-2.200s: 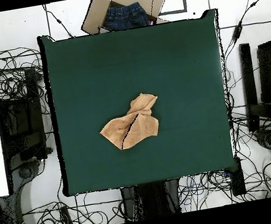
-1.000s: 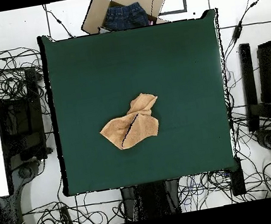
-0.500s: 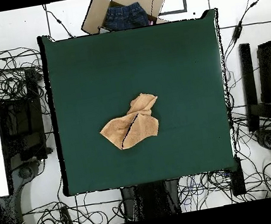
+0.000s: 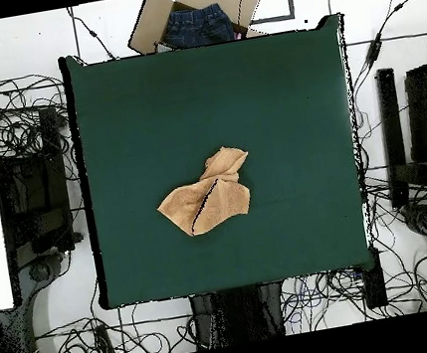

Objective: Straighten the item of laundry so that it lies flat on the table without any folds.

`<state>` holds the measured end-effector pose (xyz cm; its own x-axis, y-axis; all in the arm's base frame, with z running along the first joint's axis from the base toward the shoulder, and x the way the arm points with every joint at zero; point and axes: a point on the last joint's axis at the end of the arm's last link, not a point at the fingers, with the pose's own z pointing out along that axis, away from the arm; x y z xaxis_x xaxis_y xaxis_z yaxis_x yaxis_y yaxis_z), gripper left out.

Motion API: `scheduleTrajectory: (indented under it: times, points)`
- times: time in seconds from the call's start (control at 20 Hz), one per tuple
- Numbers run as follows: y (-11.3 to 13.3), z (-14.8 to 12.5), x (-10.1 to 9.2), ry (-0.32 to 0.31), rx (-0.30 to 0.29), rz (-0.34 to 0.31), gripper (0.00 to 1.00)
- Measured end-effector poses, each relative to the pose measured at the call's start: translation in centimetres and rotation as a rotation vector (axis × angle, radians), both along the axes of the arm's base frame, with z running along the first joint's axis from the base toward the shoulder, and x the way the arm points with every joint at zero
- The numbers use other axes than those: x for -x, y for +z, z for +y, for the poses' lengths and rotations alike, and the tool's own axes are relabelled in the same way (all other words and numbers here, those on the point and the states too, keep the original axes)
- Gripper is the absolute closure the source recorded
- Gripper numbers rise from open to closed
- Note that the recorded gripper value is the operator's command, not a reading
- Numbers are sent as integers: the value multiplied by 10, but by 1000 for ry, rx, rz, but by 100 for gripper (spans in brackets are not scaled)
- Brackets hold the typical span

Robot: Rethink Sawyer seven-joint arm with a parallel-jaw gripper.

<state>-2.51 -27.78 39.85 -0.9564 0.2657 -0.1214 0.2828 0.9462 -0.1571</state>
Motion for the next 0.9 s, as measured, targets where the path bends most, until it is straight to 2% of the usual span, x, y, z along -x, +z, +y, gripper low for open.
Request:
scheduleTrajectory:
  times: [0.35, 0.4, 0.6, 0.65, 0.9]
  points:
    - [-43, -5, -6, 47, -10, 9, 0]
    - [-57, -5, -8, 61, -17, 20, 0]
    - [-87, -6, -7, 82, -30, 38, 0]
    - [-104, -6, -6, 93, -39, 49, 0]
    - [-129, -4, -4, 105, -57, 65, 0]
